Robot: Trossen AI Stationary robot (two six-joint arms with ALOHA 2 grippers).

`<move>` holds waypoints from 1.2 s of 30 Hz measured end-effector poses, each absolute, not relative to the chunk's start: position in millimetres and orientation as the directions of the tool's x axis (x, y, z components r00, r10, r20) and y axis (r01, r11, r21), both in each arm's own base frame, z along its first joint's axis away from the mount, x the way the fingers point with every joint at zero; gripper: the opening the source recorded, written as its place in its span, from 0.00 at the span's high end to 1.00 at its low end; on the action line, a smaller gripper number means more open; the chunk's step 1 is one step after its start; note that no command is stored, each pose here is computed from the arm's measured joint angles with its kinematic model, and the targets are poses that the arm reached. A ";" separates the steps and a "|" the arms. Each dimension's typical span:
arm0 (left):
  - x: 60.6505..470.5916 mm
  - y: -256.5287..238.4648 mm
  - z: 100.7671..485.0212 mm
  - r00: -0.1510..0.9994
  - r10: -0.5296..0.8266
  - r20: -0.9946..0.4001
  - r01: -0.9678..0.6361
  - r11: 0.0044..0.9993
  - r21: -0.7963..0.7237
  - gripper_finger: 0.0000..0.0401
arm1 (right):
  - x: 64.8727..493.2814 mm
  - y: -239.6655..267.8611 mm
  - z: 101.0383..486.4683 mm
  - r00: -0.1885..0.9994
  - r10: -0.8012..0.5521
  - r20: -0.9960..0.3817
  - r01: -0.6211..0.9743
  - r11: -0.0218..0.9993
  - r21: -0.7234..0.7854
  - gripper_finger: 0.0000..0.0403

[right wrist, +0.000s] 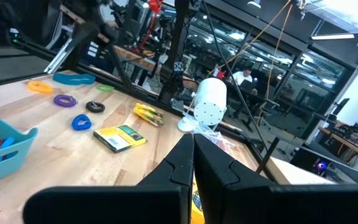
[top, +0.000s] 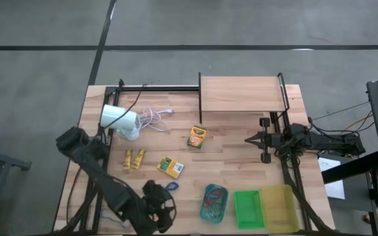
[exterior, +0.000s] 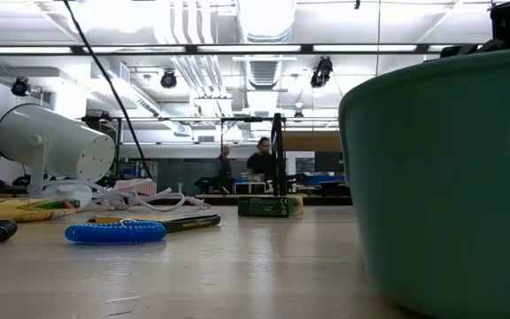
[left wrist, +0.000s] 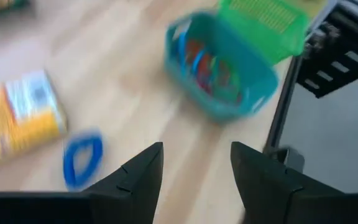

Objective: Pick & Place Office Desk Supplies
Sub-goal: Put the blue rubber band into the blue bin

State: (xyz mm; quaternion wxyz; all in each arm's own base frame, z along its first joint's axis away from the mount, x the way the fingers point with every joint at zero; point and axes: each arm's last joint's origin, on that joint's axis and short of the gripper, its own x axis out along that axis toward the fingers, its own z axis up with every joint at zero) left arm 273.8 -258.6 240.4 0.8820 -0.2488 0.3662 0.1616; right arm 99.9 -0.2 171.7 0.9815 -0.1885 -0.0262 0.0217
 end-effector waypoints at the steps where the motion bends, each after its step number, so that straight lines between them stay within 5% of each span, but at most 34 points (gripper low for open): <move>1: 270.1 -260.1 238.4 0.658 0.086 -0.748 -0.496 0.797 -0.344 0.52 | 99.9 -0.2 171.7 0.998 0.052 0.043 -0.033 0.928 -0.371 0.98; 8: 246.6 -276.4 225.9 0.524 -0.070 -0.849 -0.689 0.551 -0.471 0.52 | 99.9 -0.2 171.6 0.998 0.053 0.043 -0.033 0.928 -0.371 0.98; 17: 212.7 -300.4 219.4 0.260 -0.295 -0.919 -0.887 0.304 -0.348 0.52 | 99.9 -0.2 171.5 0.998 0.052 0.042 -0.033 0.928 -0.371 0.98; 28: 174.9 -314.4 207.6 0.130 -0.283 -0.950 -0.964 0.188 -0.188 0.52 | 99.8 -0.2 171.7 0.998 0.053 0.043 -0.033 0.928 -0.371 0.98; 36: 165.9 -302.7 181.1 0.018 -0.255 -0.967 -0.962 0.258 -0.086 0.52 | 99.9 -0.2 171.7 0.998 0.053 0.043 -0.033 0.928 -0.371 0.98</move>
